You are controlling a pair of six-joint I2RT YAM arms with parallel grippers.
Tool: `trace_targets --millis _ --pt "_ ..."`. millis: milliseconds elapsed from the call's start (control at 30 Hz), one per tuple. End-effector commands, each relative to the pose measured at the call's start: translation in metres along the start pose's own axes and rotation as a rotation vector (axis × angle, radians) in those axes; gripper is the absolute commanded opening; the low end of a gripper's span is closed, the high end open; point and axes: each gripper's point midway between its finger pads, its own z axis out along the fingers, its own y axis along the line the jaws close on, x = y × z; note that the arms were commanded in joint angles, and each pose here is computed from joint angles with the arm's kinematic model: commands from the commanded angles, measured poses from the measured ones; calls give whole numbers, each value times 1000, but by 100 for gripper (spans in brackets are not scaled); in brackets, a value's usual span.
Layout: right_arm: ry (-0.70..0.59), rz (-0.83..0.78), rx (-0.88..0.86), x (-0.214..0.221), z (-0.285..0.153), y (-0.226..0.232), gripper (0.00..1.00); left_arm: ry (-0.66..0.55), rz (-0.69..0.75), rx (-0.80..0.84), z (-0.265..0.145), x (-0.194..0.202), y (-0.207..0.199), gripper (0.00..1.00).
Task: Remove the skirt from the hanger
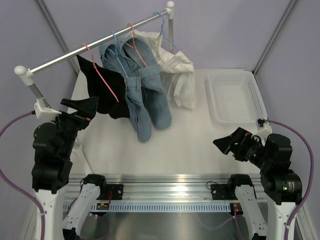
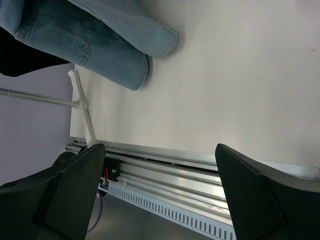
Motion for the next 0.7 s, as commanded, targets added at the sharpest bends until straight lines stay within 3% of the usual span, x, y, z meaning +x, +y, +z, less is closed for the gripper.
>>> trace_targets --millis 0,200,300,667 --pt "-44 -50 -8 -6 -8 4 99 31 106 -57 20 -4 2 91" --pt "-57 -59 -41 -5 -13 11 99 16 177 -41 51 -24 -23 79" --pt "-60 -50 -50 -4 -14 12 99 20 189 19 64 -27 -39 61" --pt "-95 -64 -58 -1 -30 18 99 25 201 31 131 -23 -42 55"
